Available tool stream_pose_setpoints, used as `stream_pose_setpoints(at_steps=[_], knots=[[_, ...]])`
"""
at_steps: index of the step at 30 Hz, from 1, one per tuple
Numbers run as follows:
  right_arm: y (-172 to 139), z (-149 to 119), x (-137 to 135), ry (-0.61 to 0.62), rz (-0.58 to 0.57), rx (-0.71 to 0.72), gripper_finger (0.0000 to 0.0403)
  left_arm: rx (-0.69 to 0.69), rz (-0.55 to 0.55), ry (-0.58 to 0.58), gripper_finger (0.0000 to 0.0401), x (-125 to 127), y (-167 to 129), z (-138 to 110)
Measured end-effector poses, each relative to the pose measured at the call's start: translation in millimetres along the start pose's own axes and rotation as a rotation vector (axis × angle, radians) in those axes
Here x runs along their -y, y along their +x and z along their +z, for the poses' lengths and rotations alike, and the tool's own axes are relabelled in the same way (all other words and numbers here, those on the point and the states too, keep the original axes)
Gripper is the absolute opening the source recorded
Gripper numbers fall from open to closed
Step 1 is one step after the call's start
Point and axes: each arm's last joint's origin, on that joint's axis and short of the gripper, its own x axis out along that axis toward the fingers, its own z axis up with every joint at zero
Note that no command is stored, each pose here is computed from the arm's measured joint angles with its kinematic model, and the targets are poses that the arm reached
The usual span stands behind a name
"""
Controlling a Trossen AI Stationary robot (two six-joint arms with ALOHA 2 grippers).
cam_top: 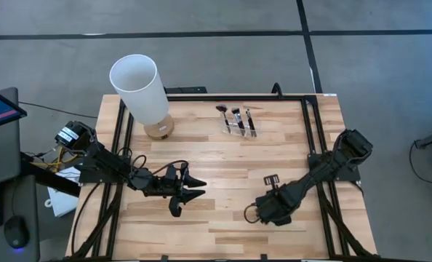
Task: Put items in baskets/containers
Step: Put the black eyeshadow brush into the transparent organizer
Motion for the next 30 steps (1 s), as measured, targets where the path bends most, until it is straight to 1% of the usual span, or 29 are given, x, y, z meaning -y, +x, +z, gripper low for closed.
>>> stream_pose_setpoints(at_steps=[5,8,12,13,15,17,19,22,24,27,28,30], knots=[[2,9,19,-0.001,-0.043,0.038,0.0015,-0.007,0.002,0.004,0.0143,0,0,-1],[3,17,27,0.010,-0.047,0.093,0.0020,-0.008,0.003,0.004,0.0143,0,0,-1],[3,24,33,-0.005,-0.043,0.145,0.0027,-0.031,0.011,0.016,0.0143,-1,0,-3],[3,25,34,-0.009,-0.043,0.146,0.0027,-0.051,0.017,0.008,0.0143,-2,0,-5],[2,24,36,-0.022,-0.048,0.129,0.0025,-0.108,0.044,-0.046,0.0143,-5,0,-11],[-1,23,37,-0.041,-0.052,0.112,0.0021,-0.176,0.092,-0.102,0.0143,-12,0,-19],[-4,24,37,-0.056,-0.054,0.105,0.0018,-0.231,0.128,-0.131,0.0143,-21,3,-29],[-8,26,39,-0.057,-0.052,0.109,0.0020,-0.306,0.108,-0.145,0.0143,-29,14,-46],[-9,28,40,-0.052,-0.049,0.115,0.0025,-0.335,0.080,-0.127,0.0143,-28,27,-55],[-12,29,42,-0.059,-0.051,0.117,0.0030,-0.383,0.009,-0.088,0.0143,-24,49,-71],[-13,29,42,-0.066,-0.054,0.115,0.0030,-0.387,0.004,-0.086,0.0144,-24,57,-75],[-16,29,42,-0.077,-0.057,0.105,0.0028,-0.376,0.025,-0.139,0.0149,-27,68,-79]])
